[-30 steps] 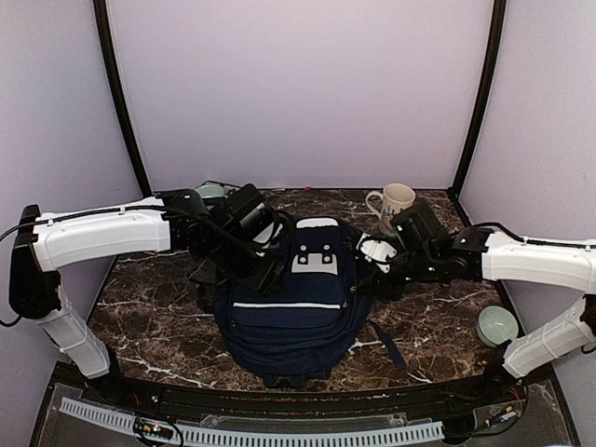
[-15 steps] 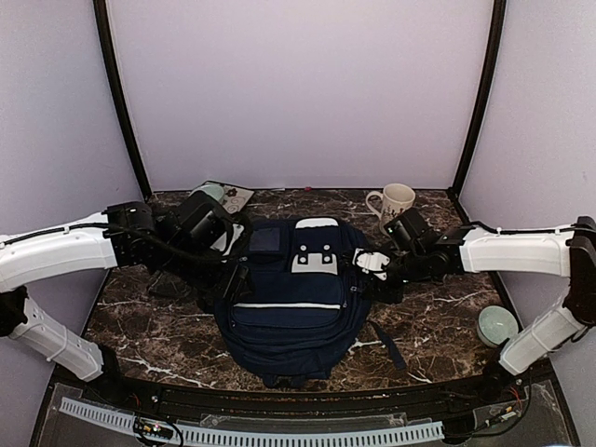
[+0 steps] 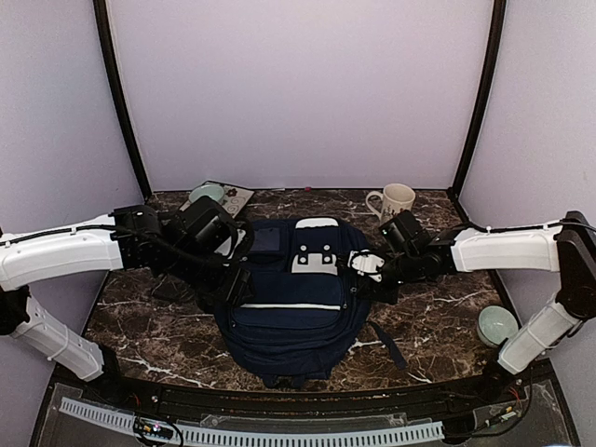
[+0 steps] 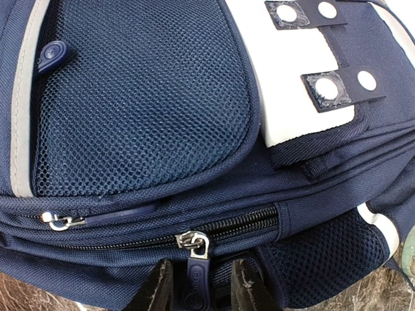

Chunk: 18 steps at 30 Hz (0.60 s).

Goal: Pack the student bag
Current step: Grab the upper front pocket of the student bag.

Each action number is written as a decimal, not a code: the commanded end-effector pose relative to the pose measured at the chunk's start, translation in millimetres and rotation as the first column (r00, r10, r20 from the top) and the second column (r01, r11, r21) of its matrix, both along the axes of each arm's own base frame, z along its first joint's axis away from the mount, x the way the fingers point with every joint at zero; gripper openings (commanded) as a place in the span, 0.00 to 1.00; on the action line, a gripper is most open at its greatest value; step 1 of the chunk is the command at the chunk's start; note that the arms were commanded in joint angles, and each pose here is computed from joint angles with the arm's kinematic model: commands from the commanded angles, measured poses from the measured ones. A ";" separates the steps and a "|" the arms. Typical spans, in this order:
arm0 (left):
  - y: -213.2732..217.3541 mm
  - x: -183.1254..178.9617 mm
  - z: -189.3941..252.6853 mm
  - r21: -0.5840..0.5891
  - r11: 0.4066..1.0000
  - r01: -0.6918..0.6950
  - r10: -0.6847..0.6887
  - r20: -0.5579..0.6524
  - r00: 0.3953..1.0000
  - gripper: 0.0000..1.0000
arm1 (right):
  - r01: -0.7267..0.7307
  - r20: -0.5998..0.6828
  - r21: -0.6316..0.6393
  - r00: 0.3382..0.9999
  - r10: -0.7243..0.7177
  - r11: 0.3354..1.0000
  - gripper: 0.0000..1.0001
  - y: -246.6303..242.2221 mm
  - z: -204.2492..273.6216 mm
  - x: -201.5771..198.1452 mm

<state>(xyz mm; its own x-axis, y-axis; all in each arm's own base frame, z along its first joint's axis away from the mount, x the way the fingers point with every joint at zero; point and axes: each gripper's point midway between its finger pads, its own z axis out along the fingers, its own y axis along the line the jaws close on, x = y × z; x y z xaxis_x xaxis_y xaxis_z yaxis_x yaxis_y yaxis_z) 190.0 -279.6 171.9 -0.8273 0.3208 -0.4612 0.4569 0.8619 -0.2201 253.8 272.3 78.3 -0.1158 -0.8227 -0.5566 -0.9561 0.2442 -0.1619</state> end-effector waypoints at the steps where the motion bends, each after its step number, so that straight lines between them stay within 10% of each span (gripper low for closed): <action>1: -8.1 1.8 10.7 -0.048 0.999 0.001 0.000 0.014 1.000 0.57 | -0.001 0.023 0.020 1.000 0.001 1.000 0.29 2.3 4.2 3.3; 18: -19.4 -6.9 -9.1 -0.098 0.995 0.007 -0.012 -0.056 0.998 0.54 | -0.016 -0.021 0.104 1.000 0.018 0.994 0.00 12.2 16.5 -22.2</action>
